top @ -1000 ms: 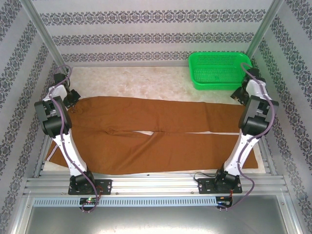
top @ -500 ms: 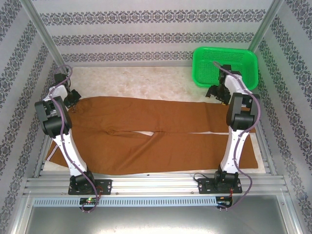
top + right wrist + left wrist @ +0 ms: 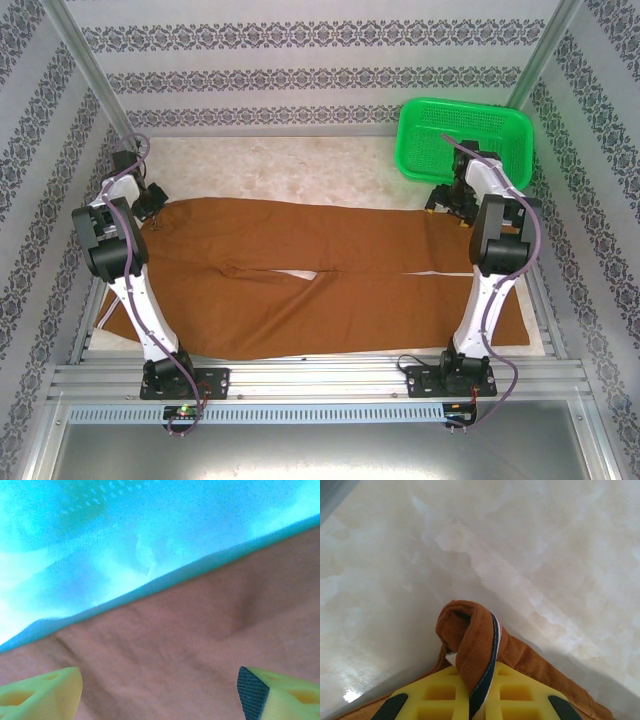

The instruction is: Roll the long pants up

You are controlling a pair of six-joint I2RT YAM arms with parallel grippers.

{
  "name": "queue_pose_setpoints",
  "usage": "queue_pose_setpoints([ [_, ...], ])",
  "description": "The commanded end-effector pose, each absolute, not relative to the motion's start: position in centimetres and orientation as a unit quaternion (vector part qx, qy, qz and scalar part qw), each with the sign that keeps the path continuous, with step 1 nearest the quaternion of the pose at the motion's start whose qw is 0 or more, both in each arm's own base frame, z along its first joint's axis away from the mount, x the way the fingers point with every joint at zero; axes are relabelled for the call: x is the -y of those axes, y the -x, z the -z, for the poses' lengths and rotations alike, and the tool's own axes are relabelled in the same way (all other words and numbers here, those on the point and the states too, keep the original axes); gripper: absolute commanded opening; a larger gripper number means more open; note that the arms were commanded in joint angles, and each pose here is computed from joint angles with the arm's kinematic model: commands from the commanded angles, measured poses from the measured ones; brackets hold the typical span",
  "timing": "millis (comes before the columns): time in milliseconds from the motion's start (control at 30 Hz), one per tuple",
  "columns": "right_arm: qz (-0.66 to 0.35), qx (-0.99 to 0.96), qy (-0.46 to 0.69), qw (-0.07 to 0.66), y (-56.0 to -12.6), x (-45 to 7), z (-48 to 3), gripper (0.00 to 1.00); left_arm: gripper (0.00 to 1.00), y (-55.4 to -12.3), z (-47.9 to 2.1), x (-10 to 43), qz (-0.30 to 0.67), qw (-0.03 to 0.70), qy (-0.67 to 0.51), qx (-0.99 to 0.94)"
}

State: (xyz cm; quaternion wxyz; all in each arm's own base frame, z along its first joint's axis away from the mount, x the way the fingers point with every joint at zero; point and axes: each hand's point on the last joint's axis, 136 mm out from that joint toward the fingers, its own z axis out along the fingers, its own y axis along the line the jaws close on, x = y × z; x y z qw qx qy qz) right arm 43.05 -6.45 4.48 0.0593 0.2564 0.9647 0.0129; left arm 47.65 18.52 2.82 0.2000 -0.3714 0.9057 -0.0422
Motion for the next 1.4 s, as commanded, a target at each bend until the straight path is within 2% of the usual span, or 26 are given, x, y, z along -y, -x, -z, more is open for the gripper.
queue_pose_setpoints([
  [0, -0.006, -0.966, -0.246, 0.073, -42.3, 5.9, -6.0, 0.83, 0.0, -47.6, -1.8, -15.9, 0.066, 0.177, 0.348, -0.918],
  [400, -0.008, -0.979, -0.199, 0.045, -42.1, 2.5, -3.6, 0.83, 0.0, -47.6, -1.7, -15.8, 0.053, 0.172, 0.343, -0.922],
  [567, 0.037, -0.977, -0.205, 0.037, -41.5, 4.8, -3.9, 0.84, 0.0, -45.7, -2.3, -18.6, 0.008, 0.168, 0.378, -0.91],
  [733, 0.042, -0.966, -0.252, 0.033, -40.3, 8.2, -3.2, 0.84, 0.0, -43.6, -1.9, -21.6, 0.023, 0.168, 0.429, -0.887],
  [933, 0.047, -0.963, -0.263, 0.022, -41.4, 9.6, -2.1, 0.89, 0.0, -43.8, -1.3, -21.2, 0.04, 0.168, 0.427, -0.887],
  [1067, 0.062, -0.967, -0.248, 0.015, -41.9, 9.5, -2.1, 0.87, 0.0, -44.0, -1.2, -21.0, 0.046, 0.17, 0.423, -0.889],
  [1100, 0.061, -0.967, -0.246, 0.014, -42.0, 9.4, -2.1, 0.84, 0.0, -44.0, -1.3, -21.0, 0.047, 0.171, 0.422, -0.889],
  [1133, 0.051, -0.969, -0.241, 0.01, -42.0, 9.0, -2.0, 0.73, 0.0, -44.0, -1.3, -21.0, 0.047, 0.17, 0.422, -0.889],
  [1200, 0.04, -0.97, -0.241, -0.008, -41.5, 8.5, -1.6, 0.47, 0.0, -44.2, -1.4, -21.0, 0.048, 0.172, 0.42, -0.89],
  [1233, 0.039, -0.97, -0.239, -0.015, -41.2, 8.2, -1.5, 0.25, 0.0, -44.2, -1.4, -21.0, 0.049, 0.173, 0.42, -0.89],
  [1267, 0.039, -0.97, -0.238, -0.017, -40.8, 8.1, -1.6, 0.14, 0.0, -44.3, -1.4, -20.9, 0.051, 0.173, 0.42, -0.89],
  [1333, 0.044, -0.971, -0.236, -0.02, -39.9, 7.9, -1.7, 0.0, 0.0, -44.3, -1.2, -20.9, 0.052, 0.17, 0.419, -0.89],
  [1367, 0.046, -0.97, -0.236, -0.023, -39.2, 7.8, -1.7, 0.0, 0.0, -44.3, -1.2, -20.9, 0.053, 0.171, 0.419, -0.89],
])
